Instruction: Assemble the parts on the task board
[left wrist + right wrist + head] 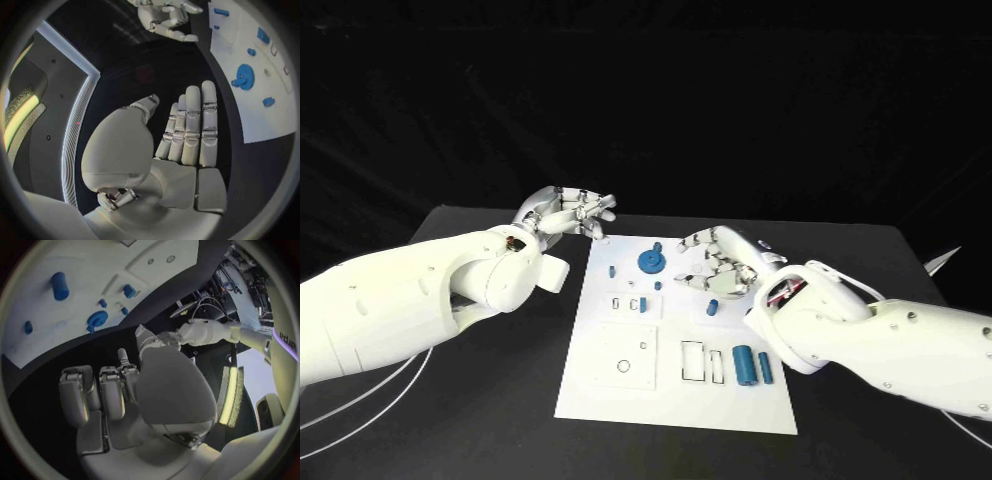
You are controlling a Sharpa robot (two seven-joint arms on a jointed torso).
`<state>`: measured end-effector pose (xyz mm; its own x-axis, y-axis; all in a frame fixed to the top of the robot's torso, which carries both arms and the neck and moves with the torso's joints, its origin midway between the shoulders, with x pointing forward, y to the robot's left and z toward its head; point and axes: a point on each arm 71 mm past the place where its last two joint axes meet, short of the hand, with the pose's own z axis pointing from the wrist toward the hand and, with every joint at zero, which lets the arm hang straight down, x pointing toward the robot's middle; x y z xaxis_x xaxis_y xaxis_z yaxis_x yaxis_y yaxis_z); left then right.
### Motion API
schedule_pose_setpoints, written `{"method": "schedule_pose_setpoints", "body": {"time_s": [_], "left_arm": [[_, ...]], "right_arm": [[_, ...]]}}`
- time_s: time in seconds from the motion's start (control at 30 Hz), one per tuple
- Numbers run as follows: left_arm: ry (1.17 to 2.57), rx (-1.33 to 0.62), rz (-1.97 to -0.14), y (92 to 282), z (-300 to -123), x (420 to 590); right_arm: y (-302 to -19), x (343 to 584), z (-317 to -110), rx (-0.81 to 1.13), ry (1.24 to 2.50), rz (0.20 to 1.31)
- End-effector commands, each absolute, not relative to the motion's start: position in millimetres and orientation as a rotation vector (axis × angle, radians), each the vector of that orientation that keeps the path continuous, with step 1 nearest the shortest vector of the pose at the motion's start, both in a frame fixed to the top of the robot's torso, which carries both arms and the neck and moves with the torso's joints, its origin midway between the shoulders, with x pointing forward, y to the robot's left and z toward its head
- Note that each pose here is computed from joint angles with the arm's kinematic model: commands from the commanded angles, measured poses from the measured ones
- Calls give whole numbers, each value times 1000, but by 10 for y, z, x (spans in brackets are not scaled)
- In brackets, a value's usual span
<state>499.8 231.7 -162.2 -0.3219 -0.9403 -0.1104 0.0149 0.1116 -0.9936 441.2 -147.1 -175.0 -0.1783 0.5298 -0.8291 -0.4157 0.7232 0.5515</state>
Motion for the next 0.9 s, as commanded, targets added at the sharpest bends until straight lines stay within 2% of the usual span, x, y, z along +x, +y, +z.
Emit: {"method": "schedule_pose_setpoints", "body": {"time_s": [0.03,0.37,0.67,0.9], "left_arm": [[1712,-817,-1226,2272,-1692,4995],[2128,-465,-831,2077,-1756,5081],[2296,-213,-571,1815,-1767,5161],[2348,-113,-469,1681,-1798,5235]], "right_arm": [[-1619,4442,-1670,238,1573,958],[-2237,4616,-1454,430,1586,927],[-2440,4733,-1417,482,1569,881],[-2490,4775,-1418,498,1567,859]]}}
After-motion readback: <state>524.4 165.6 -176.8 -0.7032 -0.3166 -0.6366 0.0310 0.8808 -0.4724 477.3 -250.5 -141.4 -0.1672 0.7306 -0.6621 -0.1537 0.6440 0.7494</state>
